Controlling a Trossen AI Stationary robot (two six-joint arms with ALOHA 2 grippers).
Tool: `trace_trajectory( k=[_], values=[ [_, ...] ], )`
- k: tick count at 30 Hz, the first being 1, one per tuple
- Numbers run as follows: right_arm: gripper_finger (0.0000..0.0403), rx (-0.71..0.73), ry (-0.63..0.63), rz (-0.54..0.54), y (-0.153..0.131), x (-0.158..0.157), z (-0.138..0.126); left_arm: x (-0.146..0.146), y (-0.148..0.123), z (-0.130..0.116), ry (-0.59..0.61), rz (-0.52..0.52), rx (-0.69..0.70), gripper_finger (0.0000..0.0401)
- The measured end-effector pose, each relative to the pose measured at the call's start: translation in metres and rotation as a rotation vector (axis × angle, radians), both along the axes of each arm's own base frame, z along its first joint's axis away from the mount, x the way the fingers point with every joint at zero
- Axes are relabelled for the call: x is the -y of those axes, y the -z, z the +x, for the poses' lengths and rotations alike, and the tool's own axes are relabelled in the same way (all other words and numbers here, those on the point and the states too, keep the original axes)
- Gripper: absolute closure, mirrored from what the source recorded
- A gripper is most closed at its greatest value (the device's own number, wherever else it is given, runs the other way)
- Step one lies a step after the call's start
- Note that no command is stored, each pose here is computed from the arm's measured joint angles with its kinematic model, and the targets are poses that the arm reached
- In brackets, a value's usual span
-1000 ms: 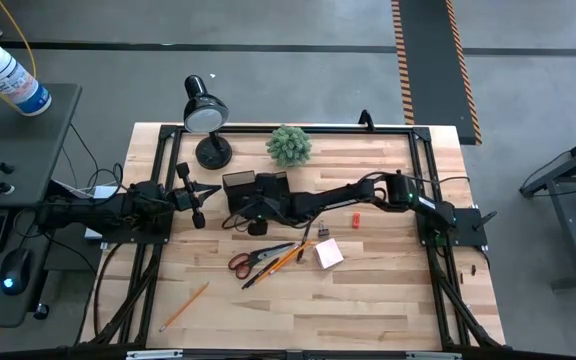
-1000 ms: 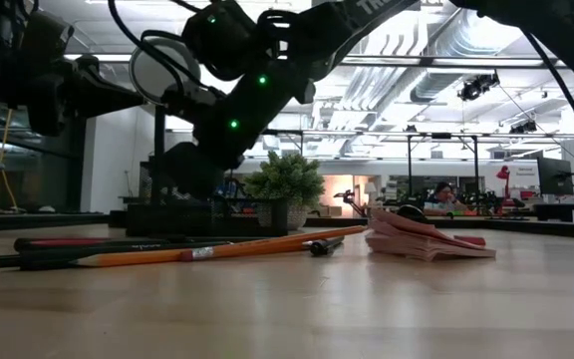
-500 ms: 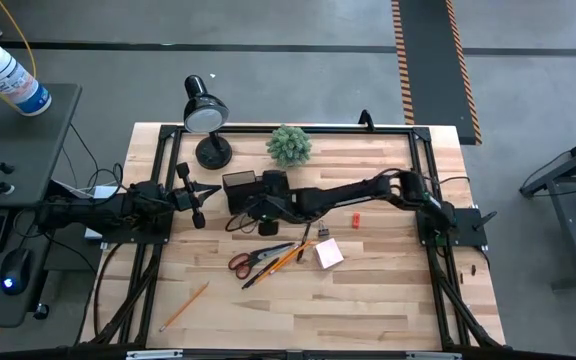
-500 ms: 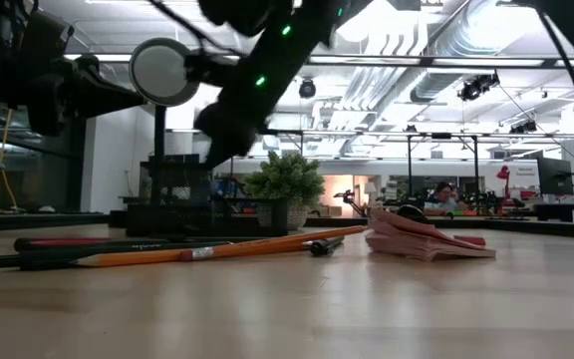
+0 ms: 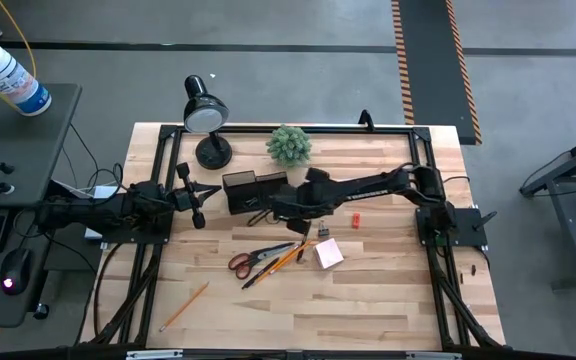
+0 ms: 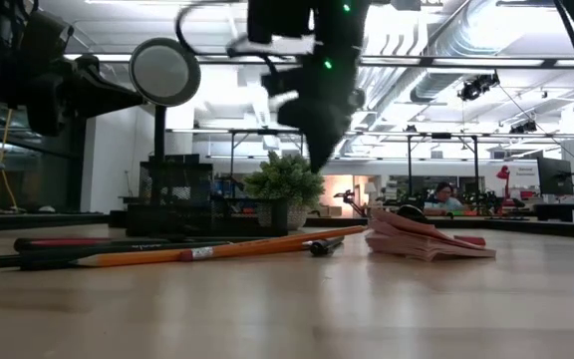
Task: Pick and place office supplies into organizer
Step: Put the clip binder into the black organizer
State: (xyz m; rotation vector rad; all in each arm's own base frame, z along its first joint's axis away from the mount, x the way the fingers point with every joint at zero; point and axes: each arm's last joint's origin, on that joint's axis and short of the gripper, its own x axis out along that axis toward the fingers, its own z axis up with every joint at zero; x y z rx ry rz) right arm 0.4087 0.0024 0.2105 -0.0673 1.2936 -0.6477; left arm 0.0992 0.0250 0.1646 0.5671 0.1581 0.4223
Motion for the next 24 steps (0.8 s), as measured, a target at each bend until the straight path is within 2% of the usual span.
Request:
trace_trajectory(
  k=[13, 19, 24],
  values=[
    [0.0290, -0.153, 0.153, 0.004, 0.041, 0.001, -0.032, 0.000, 0.000, 0.000, 0.014, -0.006, 0.002, 0.0400],
    [0.0290, -0.165, 0.239, -0.004, 0.038, 0.001, -0.052, 0.000, 0.000, 0.000, 0.014, -0.006, 0.001, 0.0400],
    [0.0290, -0.070, 0.315, 0.000, 0.023, -0.004, -0.070, 0.000, 0.000, 0.000, 0.014, -0.005, 0.000, 0.0400]
  ],
)
